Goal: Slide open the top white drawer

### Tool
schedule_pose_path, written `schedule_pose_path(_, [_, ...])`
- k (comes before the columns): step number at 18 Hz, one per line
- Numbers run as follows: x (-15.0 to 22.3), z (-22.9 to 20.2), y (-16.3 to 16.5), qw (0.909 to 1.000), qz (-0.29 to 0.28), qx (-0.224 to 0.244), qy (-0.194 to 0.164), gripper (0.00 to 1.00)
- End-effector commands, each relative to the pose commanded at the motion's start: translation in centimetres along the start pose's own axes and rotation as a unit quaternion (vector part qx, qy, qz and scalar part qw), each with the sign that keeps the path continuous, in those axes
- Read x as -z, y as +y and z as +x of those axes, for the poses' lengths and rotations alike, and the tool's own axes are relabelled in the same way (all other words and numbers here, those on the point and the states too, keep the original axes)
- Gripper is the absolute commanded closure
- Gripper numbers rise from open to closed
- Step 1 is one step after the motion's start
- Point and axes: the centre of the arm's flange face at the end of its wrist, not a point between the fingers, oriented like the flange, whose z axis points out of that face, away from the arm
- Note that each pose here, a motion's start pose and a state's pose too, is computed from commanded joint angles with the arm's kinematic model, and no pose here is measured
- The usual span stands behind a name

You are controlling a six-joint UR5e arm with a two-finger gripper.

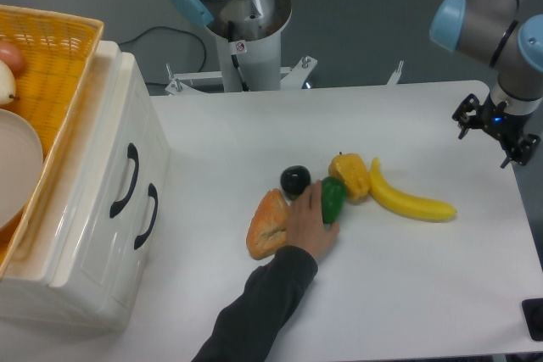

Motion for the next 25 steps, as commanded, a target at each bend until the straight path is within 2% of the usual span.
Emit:
schedule_pose_path(6, [0.3,0.3,0.0,1.0000,0.000,0.001,-0.001,0.00])
schedule_pose_path(11, [-0.9,2.0,0.9,0.9999,0.004,0.008,0.014,0.00])
schedule_pose_path(16, [-0.6,4.0,1.2,0.9997,0.003,0.013,0.021,0.00])
schedule_pose_path(19, [0.9,4.3,2.5,0.9997,-0.001,0.024,0.011,0.00])
schedule_pose_path(25, [3.3,6.6,1.0,0.9998,-0.002,0.021,0.003,0.00])
